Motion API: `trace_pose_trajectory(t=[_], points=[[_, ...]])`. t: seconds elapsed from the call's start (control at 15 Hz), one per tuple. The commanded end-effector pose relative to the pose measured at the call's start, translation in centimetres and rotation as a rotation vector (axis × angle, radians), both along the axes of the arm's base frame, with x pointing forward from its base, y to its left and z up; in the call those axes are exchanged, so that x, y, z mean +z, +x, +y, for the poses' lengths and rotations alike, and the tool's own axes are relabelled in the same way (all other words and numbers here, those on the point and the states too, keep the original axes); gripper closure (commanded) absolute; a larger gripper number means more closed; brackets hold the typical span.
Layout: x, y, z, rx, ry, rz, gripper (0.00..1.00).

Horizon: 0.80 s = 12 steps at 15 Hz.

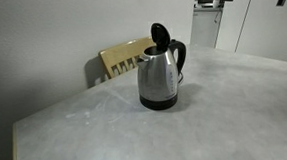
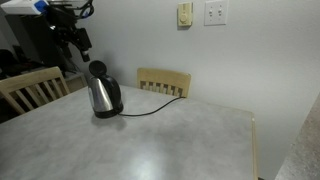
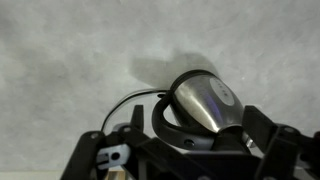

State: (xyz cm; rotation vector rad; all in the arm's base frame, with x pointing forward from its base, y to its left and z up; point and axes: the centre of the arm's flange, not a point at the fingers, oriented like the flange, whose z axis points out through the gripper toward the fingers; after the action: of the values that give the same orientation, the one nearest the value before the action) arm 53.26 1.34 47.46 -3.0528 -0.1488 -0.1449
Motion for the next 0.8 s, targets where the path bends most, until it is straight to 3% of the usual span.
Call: trace_pose_trajectory(t=[0.0, 0.2, 0.73], points=[[-1.4, 4.3, 1.8, 0.003, -0.008, -0.002, 0.00], [-1.5, 6.6, 3.2, 0.036, 0.016, -0.031, 0.00], [-0.3, 10.3, 3.5, 0.206, 0.302, -0.045, 0.00]])
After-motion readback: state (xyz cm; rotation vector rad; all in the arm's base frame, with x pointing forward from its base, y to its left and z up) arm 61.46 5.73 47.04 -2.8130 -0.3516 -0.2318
